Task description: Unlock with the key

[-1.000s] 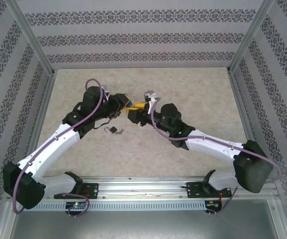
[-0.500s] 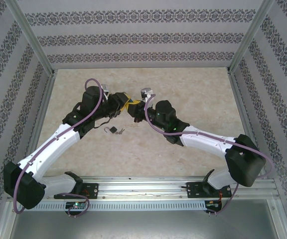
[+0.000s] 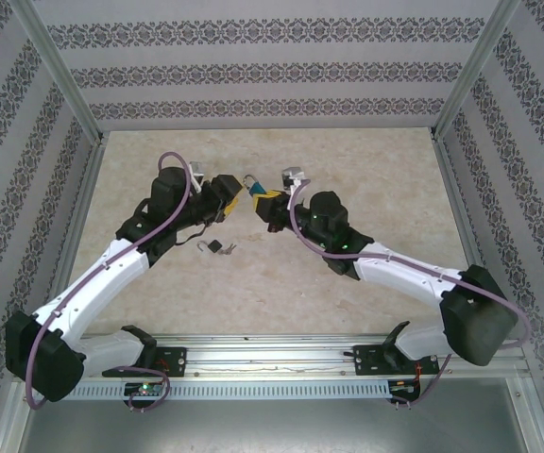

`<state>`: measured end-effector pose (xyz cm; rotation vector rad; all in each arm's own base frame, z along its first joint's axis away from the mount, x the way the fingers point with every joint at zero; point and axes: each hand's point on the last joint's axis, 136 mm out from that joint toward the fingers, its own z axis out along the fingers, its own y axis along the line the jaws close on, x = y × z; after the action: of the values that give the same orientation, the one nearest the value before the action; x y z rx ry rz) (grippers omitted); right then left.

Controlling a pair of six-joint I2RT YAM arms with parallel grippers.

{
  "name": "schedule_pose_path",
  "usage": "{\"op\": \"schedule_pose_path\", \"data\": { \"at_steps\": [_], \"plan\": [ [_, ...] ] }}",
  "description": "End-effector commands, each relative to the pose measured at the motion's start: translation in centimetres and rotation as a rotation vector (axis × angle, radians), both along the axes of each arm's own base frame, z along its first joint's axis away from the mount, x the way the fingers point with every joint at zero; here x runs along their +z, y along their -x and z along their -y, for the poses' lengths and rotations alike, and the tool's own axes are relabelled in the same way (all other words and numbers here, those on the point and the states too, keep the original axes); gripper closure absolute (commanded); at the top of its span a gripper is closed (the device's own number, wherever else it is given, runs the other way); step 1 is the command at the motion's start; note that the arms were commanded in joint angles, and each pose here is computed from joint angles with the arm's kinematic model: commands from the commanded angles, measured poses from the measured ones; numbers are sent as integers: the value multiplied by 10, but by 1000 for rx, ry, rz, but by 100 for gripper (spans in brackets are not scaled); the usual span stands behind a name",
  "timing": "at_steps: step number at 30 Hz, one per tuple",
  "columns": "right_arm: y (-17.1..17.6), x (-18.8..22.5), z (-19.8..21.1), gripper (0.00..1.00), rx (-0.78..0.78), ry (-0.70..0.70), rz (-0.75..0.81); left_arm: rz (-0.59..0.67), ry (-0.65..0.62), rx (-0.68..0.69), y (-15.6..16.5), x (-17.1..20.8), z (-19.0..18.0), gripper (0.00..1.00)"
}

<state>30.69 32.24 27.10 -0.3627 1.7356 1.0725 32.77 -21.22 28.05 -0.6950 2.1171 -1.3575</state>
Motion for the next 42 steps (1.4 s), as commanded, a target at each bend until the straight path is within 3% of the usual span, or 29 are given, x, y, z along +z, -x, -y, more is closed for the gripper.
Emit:
{"op": "schedule_pose_path", "data": {
  "at_steps": [1,5,12,21,28,37,42],
  "plan": [
    [14,18,9,100,54,-24,69,77,-1,-19,0,14,-9,50],
    [31,23,17,100,125,2,117,110,4,-70,0,16,-10,52],
    [57,38,25,100,207,43,233,174,20,-307,8,30,19,56],
    [61,41,27,100,230,56,250,198,45,-337,12,34,24,50],
    [62,42,25,100,235,63,258,185,29,-376,14,33,33,50],
    [65,40,18,100,243,122,285,153,48,-428,16,23,55,67],
    [61,41,20,100,175,191,334,115,46,-440,17,14,59,86]
  ]
}}
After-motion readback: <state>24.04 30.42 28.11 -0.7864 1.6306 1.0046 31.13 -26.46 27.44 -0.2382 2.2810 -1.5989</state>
